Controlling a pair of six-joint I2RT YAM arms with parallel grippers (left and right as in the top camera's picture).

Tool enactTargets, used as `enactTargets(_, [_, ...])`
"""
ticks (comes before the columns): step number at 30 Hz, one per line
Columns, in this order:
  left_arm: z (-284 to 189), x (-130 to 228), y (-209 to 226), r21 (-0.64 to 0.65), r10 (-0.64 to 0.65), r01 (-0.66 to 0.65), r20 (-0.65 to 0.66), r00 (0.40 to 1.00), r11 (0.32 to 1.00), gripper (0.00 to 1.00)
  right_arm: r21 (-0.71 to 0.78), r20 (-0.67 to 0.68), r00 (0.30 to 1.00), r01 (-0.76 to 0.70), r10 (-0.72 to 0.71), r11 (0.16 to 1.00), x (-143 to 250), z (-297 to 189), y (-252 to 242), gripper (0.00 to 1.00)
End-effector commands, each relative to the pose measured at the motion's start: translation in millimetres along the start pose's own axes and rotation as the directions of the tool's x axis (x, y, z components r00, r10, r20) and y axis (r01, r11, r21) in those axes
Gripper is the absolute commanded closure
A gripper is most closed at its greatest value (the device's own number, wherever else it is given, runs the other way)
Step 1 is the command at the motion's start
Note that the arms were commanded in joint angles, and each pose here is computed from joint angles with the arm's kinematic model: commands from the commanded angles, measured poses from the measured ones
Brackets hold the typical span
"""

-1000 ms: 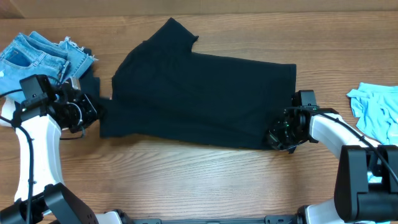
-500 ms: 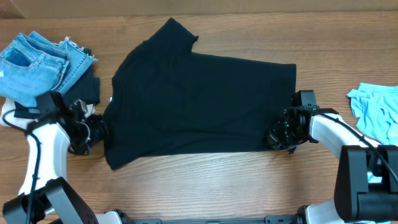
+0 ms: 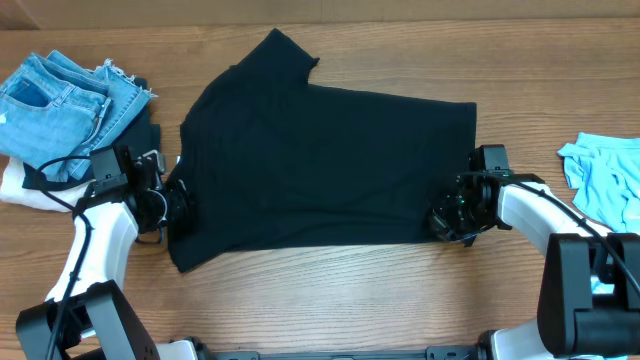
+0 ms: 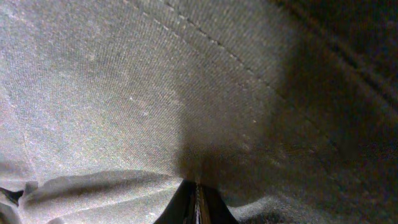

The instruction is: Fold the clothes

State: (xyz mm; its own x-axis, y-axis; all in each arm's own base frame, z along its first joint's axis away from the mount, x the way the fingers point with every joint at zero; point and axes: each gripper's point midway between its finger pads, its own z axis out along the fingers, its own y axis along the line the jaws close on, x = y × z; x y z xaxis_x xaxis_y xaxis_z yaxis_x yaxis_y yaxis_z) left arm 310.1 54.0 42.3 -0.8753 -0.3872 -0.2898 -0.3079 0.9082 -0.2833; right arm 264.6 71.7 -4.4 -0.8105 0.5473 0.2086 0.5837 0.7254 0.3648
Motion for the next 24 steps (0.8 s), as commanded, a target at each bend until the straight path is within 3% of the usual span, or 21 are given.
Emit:
enactTargets(1, [-3.3,-5.1,2.4,-0.018,0.005,-0.004,0.018,1.000,1.000,0.45,0.165,0.039,0.999,-0.037,0.031,0.986,-6.6,15.4,-40.9,0.95])
enactTargets(2, [-5.2,-7.8,3.2,-0.019,-0.006,0.006,0.024,1.000,1.000,0.36,0.166,0.038,0.999,-0.036,0.030,0.986,-6.5,15.4,-40.9,0.96])
enactTargets(8, [-16.0,-15.1,0.2,-0.016,-0.013,0.013,0.033,0.999,1.000,0.39,0.166,0.038,0.999,-0.034,0.028,0.986,-6.5,15.4,-40.9,0.96])
enactTargets(11, [-32.0,-25.8,10.2,-0.097,-0.011,0.016,0.054,0.998,0.995,0.33,0.166,0.038,0.999,-0.034,0.028,0.986,-6.5,15.4,-41.0,0.96])
enactTargets(16, [-28.3,-27.5,15.9,-0.116,-0.015,0.022,0.058,0.998,0.993,0.31,0.165,0.039,0.999,-0.033,0.027,0.986,-6.8,15.4,-40.8,0.96])
enactTargets(18, [-11.1,-15.7,17.3,-0.115,-0.020,0.020,0.001,1.000,0.993,0.36,0.164,0.040,0.999,-0.033,0.027,0.986,-7.1,15.5,-40.5,0.96])
enactTargets(20, [0.7,-10.6,11.5,-0.072,0.002,-0.005,-0.038,0.999,0.997,0.54,0.164,0.040,0.999,-0.033,0.027,0.986,-7.1,15.5,-40.5,0.96])
enactTargets(24, [4.1,-10.3,12.4,-0.072,0.001,-0.004,-0.043,0.999,0.997,0.75,0.164,0.040,0.999,-0.033,0.027,0.986,-7.1,15.5,-40.6,0.96])
